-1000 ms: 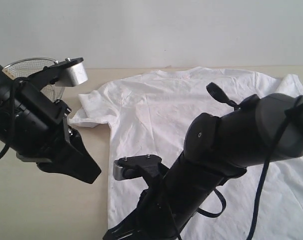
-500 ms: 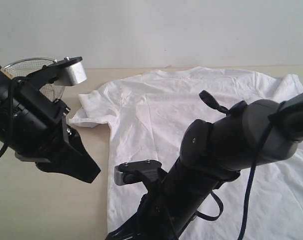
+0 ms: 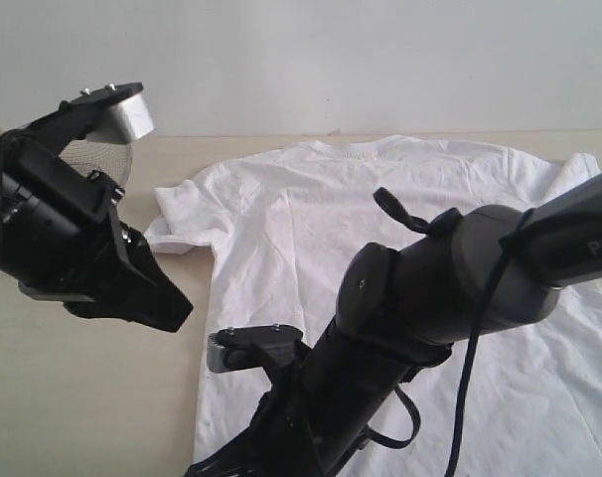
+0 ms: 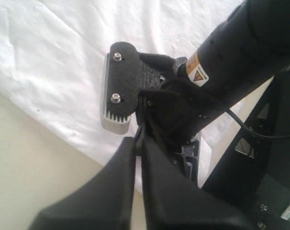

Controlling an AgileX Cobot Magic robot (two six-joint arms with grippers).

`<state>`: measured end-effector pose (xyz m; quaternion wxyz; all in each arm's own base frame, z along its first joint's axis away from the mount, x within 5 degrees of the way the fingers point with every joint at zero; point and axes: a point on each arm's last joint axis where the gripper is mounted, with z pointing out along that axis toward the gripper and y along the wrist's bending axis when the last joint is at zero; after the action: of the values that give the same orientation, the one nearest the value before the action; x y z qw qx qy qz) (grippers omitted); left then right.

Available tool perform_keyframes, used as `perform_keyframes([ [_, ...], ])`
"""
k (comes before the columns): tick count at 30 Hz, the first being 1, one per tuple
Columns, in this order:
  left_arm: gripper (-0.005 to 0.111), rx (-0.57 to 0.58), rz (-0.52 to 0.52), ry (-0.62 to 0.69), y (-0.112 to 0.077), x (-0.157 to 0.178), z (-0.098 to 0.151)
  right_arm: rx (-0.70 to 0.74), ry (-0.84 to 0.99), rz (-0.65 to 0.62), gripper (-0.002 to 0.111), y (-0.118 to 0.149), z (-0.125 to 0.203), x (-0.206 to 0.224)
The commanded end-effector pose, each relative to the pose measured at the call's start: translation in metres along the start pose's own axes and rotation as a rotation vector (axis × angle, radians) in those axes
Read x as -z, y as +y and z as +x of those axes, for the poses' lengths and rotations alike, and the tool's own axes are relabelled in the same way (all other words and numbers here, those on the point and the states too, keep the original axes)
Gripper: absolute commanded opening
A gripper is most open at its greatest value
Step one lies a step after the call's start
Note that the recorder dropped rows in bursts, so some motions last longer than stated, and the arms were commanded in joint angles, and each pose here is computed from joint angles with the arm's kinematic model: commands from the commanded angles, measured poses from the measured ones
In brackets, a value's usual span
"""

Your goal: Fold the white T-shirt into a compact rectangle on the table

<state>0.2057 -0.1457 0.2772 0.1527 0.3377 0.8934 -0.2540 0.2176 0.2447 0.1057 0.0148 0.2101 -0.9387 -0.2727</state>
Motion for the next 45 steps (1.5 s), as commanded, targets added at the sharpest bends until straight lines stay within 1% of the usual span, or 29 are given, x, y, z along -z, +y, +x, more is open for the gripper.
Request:
perform_keyframes([
  [1,0.005,0.008,-0.045,-0.033,0.0,0.007,0.001,-0.002,0.024,0.001,0.0,-0.002,0.004,-0.008],
  [9,0.005,0.007,-0.046,-0.033,0.0,0.007,0.001,0.013,0.027,-0.049,0.0,0.004,0.002,-0.007],
  [15,0.005,0.005,-0.05,-0.034,0.001,0.008,0.001,0.036,-0.011,-0.068,0.0,0.012,-0.009,0.0],
  [17,0.005,0.002,-0.053,-0.03,0.001,0.008,0.001,0.044,-0.061,-0.059,0.0,0.016,-0.013,0.009],
  [19,0.005,0.004,-0.054,-0.03,0.001,0.008,0.001,0.037,-0.154,-0.039,0.0,0.02,-0.019,0.025],
  [21,0.005,0.008,-0.054,-0.03,0.001,0.008,0.001,0.012,-0.232,-0.041,0.0,0.014,-0.026,0.054],
  [23,0.005,0.009,-0.053,-0.028,0.001,0.008,0.002,-0.044,-0.261,-0.067,0.0,-0.003,-0.031,0.082],
  [25,0.005,0.01,-0.051,-0.027,0.001,0.007,0.002,-0.111,-0.324,-0.077,0.0,-0.027,-0.034,0.114],
  [27,0.005,0.012,-0.051,-0.027,0.001,0.007,0.002,-0.191,-0.444,-0.049,0.0,-0.06,-0.034,0.156],
  [31,0.005,0.014,-0.051,-0.027,0.001,0.007,0.002,-0.316,-0.601,0.008,0.001,-0.11,-0.029,0.21],
  [33,0.005,0.014,-0.051,-0.027,0.001,0.007,0.002,-0.381,-0.682,0.031,0.006,-0.138,-0.026,0.242],
  [34,0.005,0.014,-0.051,-0.027,0.001,0.007,0.002,-0.409,-0.721,0.043,0.011,-0.151,-0.025,0.257],
  [36,0.005,0.013,-0.054,-0.034,0.001,0.008,0.001,-0.45,-0.788,0.067,0.022,-0.175,-0.022,0.284],
  [37,0.005,0.013,-0.057,-0.039,0.001,0.008,0.001,-0.466,-0.807,0.076,0.027,-0.184,-0.021,0.293],
  [39,0.005,0.013,-0.058,-0.041,0.001,0.008,0.0,-0.513,-0.854,0.094,0.042,-0.206,-0.02,0.31],
  [40,0.005,0.013,-0.058,-0.041,0.001,0.008,0.0,-0.546,-0.869,0.095,0.047,-0.215,-0.02,0.315],
  [41,0.005,0.013,-0.058,-0.041,0.001,0.008,0.0,-0.586,-0.885,0.094,0.05,-0.227,-0.02,0.32],
  [42,0.005,0.013,-0.058,-0.041,0.001,0.008,0.0,-0.62,-0.893,0.092,0.051,-0.238,-0.02,0.322],
  [45,0.005,0.013,-0.057,-0.039,0.001,0.008,0.001,-0.751,-0.887,0.061,0.051,-0.268,-0.017,0.316],
])
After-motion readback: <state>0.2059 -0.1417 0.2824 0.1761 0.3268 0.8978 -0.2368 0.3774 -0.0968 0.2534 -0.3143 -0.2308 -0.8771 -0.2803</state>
